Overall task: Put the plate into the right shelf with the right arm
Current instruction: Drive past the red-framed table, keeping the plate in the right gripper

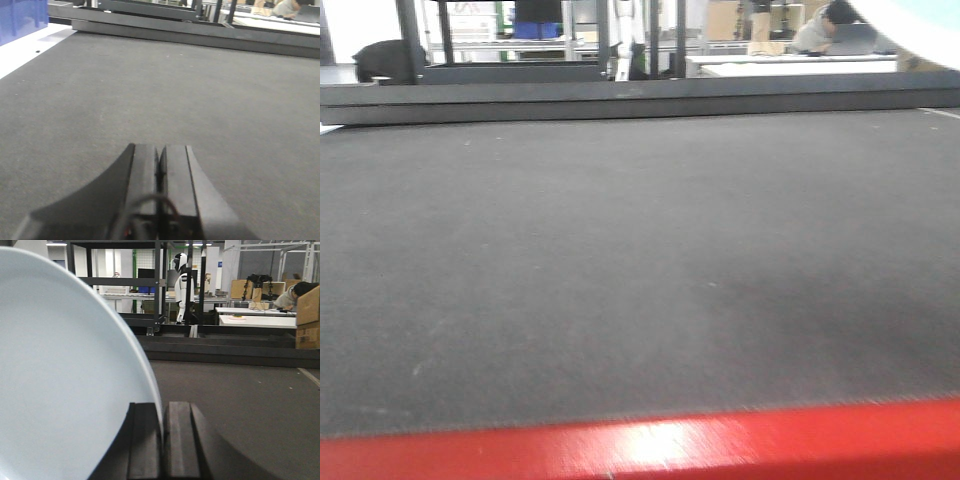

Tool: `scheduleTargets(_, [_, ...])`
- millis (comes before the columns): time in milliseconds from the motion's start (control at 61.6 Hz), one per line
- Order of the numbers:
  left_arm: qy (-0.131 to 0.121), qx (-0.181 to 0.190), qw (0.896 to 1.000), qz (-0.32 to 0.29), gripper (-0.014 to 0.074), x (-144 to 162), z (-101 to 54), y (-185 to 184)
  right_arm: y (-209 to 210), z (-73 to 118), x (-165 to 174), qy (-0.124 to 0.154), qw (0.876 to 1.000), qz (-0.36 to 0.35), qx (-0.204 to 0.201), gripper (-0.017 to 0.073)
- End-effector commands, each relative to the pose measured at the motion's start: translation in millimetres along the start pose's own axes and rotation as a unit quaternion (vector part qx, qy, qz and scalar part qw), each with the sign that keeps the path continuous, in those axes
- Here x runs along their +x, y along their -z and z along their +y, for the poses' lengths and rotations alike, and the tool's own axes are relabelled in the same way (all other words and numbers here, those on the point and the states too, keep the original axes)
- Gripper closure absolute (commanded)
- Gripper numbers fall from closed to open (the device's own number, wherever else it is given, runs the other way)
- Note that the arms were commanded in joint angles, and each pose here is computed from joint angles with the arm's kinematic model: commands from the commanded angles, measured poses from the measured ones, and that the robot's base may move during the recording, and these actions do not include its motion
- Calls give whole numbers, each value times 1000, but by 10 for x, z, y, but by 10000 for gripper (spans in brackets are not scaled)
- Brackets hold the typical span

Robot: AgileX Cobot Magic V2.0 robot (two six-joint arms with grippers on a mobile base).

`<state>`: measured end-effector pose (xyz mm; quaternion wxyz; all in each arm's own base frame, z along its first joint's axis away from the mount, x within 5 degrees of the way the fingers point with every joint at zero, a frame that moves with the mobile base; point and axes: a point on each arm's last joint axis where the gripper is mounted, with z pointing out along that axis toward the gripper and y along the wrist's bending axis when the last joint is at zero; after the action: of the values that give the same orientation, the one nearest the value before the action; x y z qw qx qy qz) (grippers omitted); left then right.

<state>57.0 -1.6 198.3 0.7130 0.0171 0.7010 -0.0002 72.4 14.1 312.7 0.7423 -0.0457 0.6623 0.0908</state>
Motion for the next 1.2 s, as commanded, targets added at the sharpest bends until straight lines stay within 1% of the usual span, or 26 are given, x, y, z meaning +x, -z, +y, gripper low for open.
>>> scheduleTargets(0, [8,-6,999,-44,722,-52,11,8,3,-3,-185,-2,998,-63,4,505])
scheduleTargets(1185, [8,-6,999,-44,722,-52,11,8,3,-3,-186,-2,998,-63,5,505])
